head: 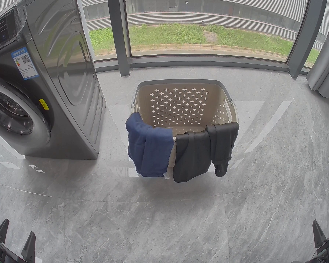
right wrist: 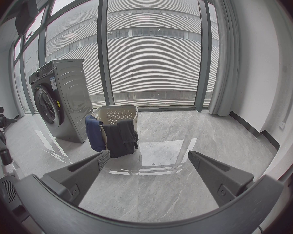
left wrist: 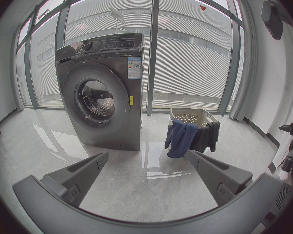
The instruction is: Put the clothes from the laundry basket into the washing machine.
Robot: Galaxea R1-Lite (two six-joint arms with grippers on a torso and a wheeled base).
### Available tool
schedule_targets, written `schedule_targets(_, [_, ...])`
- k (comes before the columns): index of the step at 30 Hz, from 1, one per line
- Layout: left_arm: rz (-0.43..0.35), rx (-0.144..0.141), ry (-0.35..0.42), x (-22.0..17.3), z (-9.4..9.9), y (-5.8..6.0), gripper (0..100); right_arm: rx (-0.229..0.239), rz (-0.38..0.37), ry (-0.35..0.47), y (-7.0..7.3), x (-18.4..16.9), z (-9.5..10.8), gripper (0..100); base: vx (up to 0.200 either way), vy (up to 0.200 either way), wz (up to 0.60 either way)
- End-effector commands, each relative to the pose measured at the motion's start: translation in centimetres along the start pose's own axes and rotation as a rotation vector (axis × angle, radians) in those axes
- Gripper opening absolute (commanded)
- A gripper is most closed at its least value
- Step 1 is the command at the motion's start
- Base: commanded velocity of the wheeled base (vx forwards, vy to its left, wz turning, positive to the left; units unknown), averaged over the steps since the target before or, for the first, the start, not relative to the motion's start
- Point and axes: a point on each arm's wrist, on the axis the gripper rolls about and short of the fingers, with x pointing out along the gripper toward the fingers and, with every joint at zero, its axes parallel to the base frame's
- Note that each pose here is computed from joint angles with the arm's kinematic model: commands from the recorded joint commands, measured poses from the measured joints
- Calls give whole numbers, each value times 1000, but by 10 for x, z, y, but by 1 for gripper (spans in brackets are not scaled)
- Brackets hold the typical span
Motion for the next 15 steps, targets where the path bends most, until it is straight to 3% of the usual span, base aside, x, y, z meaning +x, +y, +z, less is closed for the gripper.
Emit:
schedule_targets(1, [1,-1,-1,0,-5,0,100,-2,-1,0,0,0,-5,100,0,0,0])
schedule_targets(9, [1,-1,-2,0,-5,0,100,-2,1,1,0,0,-5,100,0,0,0])
schedule_targets(15, [1,-1,-2,0,-5,0,100,-2,1,1,0,0,-5,100,0,-200,0])
